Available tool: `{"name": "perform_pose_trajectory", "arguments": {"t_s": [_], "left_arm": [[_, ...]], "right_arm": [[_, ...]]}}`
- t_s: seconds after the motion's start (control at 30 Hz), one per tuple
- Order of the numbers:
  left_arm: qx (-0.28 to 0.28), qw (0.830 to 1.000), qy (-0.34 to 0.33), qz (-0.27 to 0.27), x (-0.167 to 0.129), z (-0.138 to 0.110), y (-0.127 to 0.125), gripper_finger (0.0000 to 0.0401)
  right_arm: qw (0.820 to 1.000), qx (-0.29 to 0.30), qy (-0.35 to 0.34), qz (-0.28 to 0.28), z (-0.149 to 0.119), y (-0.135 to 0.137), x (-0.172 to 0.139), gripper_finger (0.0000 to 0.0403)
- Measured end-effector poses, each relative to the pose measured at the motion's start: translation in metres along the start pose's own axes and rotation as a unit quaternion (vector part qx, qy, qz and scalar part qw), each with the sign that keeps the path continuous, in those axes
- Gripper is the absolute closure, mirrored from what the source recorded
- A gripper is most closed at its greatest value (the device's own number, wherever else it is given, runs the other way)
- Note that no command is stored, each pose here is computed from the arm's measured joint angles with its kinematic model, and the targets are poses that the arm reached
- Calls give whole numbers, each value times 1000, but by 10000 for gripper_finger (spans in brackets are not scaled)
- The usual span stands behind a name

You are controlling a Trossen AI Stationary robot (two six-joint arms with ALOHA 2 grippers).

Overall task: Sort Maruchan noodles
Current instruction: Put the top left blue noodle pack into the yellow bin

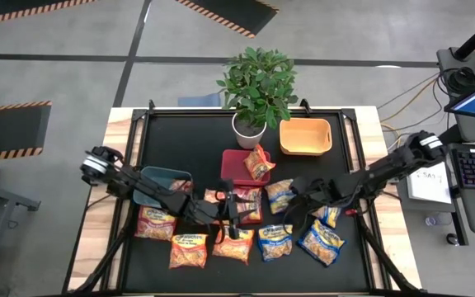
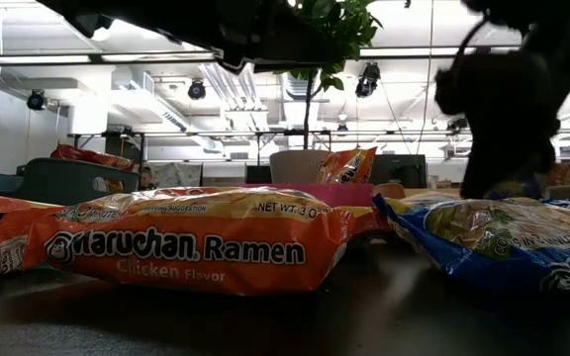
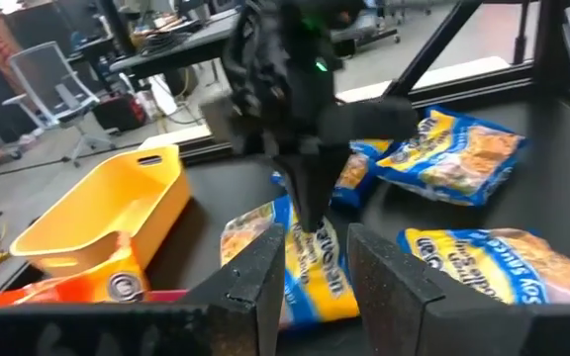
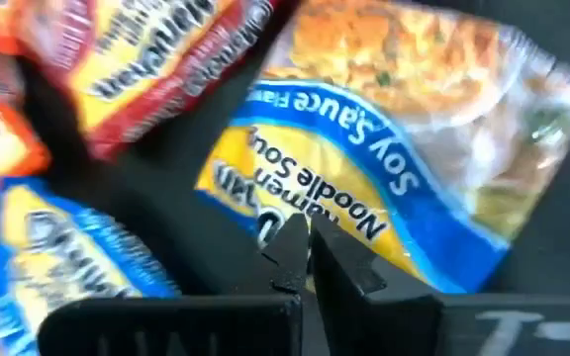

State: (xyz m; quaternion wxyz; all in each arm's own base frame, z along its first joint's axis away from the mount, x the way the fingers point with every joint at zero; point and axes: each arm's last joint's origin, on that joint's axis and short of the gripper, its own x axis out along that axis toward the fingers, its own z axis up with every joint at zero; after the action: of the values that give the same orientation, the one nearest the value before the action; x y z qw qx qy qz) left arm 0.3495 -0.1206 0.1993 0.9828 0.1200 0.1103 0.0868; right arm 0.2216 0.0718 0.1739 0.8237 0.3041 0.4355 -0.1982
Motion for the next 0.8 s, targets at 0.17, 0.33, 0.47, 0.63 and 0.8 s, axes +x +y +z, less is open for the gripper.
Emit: {"name": "perform_pose_trajectory", "arguments": {"t_s": [0.17,0.33,0.47,0.63,0.8], "left_arm": [[-2,1000,0,4,12,1,-3,310],[2,1000,10,10,32,-5,-8,311],[5,1000,19,17,51,-13,-11,311],[10,999,34,25,74,-27,-15,311],[-4,999,44,3,85,-38,-11,311]], "right_arm": [[1000,4,-1,16,5,-5,-29,394],[1000,28,-9,-2,4,-21,-52,394],[997,65,-27,-15,3,-32,-65,393],[996,87,-33,-1,3,-40,-70,365],[995,91,-31,-14,1,-47,-64,310]]}}
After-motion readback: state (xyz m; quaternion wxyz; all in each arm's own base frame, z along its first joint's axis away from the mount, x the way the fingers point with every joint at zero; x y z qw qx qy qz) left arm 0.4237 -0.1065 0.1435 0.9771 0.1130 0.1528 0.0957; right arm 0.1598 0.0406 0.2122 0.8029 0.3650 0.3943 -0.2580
